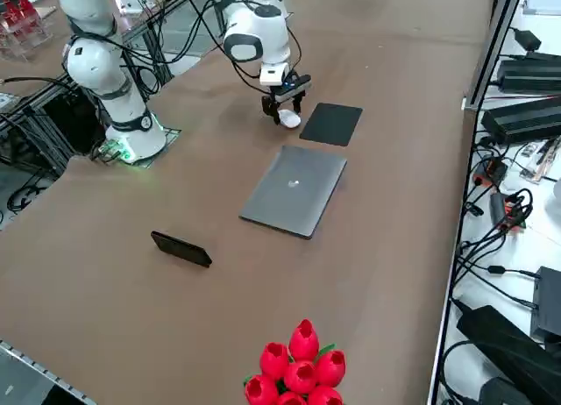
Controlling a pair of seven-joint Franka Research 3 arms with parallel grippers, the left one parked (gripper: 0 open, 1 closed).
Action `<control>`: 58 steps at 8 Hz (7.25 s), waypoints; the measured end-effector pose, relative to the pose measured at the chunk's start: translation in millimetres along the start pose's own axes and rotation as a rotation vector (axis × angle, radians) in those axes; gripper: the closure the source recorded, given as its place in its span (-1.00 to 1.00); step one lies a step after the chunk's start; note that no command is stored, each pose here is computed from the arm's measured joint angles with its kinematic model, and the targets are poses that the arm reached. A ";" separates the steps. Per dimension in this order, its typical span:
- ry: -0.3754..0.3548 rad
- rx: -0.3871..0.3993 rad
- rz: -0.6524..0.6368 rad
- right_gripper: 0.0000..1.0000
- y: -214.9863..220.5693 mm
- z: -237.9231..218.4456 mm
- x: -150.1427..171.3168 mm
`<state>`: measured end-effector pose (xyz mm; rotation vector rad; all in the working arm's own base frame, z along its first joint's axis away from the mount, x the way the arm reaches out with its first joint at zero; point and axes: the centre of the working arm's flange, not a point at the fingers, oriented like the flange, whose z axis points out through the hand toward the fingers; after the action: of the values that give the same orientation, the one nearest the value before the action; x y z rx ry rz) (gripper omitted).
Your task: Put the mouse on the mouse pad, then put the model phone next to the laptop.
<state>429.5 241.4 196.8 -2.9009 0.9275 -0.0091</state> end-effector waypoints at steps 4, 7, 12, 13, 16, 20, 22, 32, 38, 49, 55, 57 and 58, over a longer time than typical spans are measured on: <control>-0.002 0.005 0.010 -1.00 -0.4 2.3 -1.3; -0.003 -0.005 0.009 -0.97 1.6 10.7 -2.5; 0.009 0.023 -0.001 -0.58 -12.3 2.6 0.2; 0.009 0.034 -0.018 -0.58 -20.9 -6.4 2.3; -0.064 0.002 -0.213 -0.58 -72.3 -62.7 34.1; -0.128 -0.056 -0.505 -0.58 -138.6 -43.2 120.1; -0.137 -0.089 -0.560 -0.58 -146.6 10.4 141.4; -0.152 -0.069 -0.499 -1.00 -127.9 -133.3 198.2; -0.273 -0.260 -0.389 -1.00 134.0 -231.4 343.3; -0.203 -0.137 -0.577 -1.00 460.7 -107.4 321.0; -0.188 -0.141 -0.588 -0.34 464.4 -59.1 321.0; -0.185 -0.142 -0.590 0.47 463.0 -60.1 322.0; -0.183 -0.142 -0.592 0.67 462.3 -61.0 322.6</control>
<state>422.8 -325.4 206.9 -3.1179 0.0253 0.2821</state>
